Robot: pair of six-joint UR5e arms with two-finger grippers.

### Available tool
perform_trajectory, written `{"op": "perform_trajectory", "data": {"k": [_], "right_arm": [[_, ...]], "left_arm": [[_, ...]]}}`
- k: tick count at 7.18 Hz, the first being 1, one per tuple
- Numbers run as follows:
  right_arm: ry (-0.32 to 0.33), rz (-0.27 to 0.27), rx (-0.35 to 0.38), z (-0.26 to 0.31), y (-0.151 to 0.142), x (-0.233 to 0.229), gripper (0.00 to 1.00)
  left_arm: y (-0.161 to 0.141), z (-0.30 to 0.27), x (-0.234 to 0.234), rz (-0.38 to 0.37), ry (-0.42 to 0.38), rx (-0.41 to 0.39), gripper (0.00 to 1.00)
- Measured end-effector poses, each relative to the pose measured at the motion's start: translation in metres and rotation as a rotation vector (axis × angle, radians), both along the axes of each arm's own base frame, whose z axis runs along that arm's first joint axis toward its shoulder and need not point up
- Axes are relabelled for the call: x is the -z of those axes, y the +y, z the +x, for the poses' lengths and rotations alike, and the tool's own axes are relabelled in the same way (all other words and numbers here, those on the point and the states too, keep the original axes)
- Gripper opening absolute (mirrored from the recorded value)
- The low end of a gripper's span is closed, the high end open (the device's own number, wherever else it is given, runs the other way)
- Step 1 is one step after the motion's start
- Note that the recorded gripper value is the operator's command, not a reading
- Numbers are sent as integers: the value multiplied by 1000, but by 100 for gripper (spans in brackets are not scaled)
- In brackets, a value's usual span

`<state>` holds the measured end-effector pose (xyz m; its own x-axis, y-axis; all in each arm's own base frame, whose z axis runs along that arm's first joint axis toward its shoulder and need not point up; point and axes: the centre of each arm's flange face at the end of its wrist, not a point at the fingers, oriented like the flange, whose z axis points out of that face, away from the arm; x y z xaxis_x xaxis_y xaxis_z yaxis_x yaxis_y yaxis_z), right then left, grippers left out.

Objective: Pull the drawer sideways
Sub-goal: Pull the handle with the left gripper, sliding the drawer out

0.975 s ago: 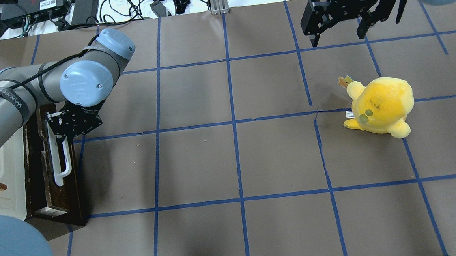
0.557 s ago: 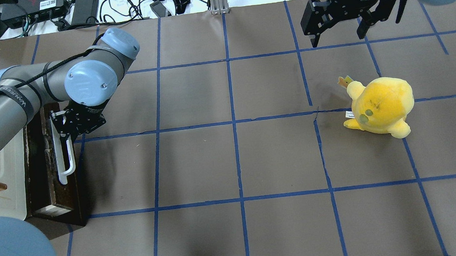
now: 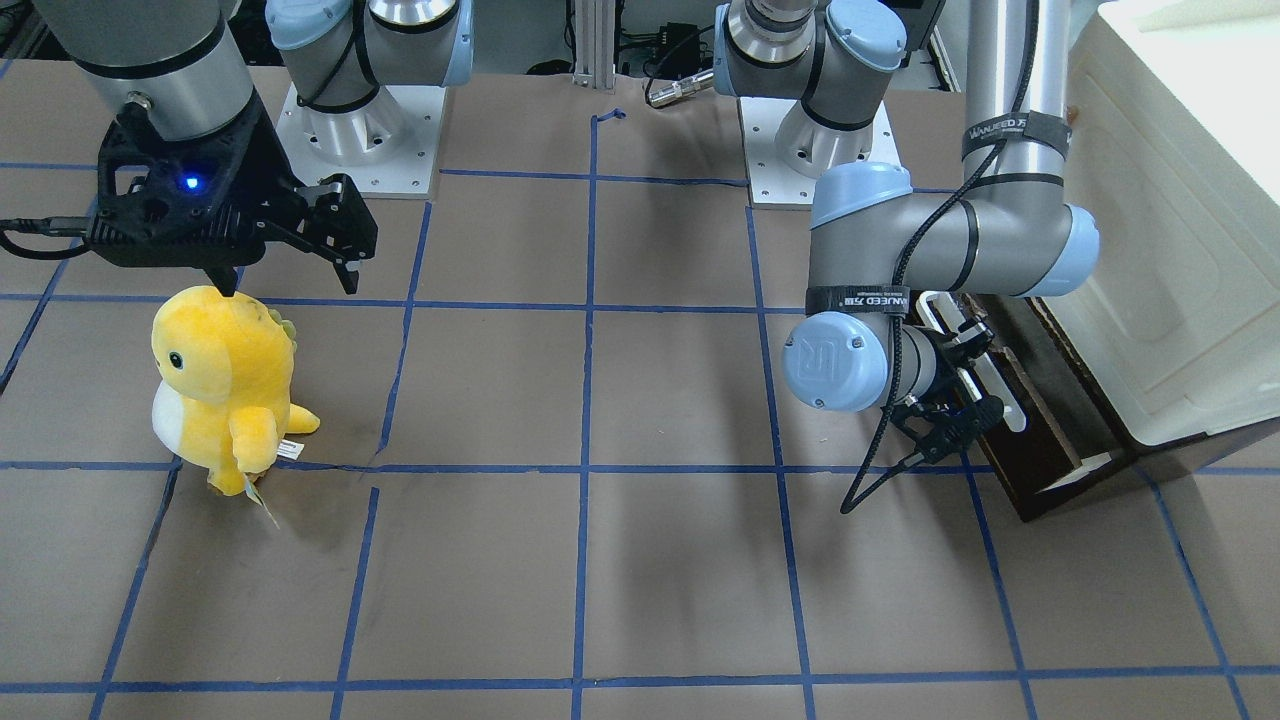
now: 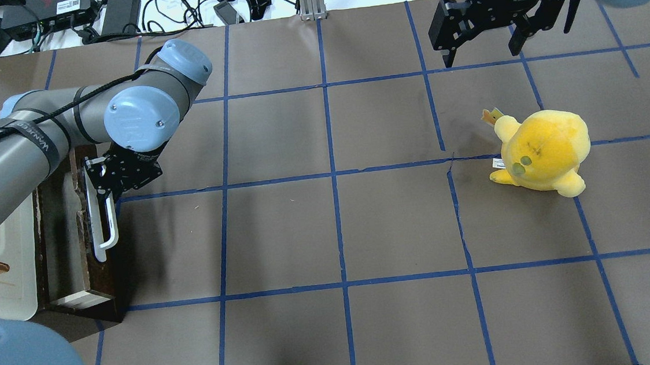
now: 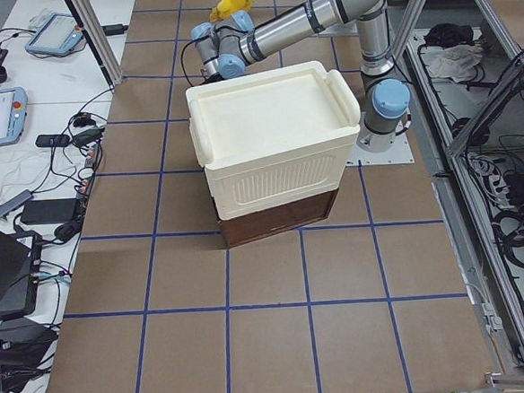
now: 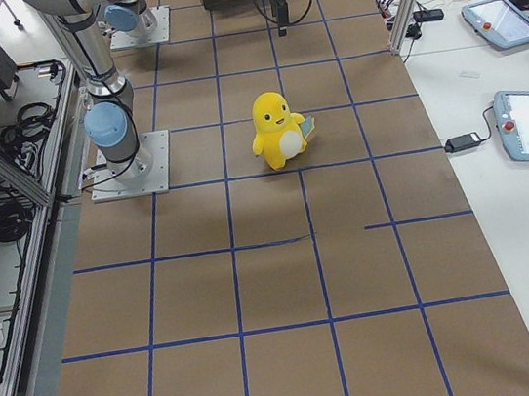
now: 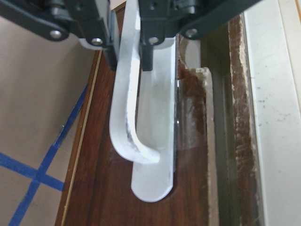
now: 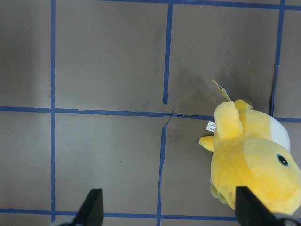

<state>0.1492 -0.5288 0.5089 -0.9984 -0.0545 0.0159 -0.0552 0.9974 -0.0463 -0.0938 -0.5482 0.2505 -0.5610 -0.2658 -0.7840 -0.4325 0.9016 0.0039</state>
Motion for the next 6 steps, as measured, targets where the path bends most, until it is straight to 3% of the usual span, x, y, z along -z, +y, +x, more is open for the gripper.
{"op": "perform_trajectory", "data": {"k": [6], "right_arm": [[-1, 0, 0, 0, 0, 0, 100]], "left_arm": [[-1, -21, -5, -7, 15, 17, 8]]}}
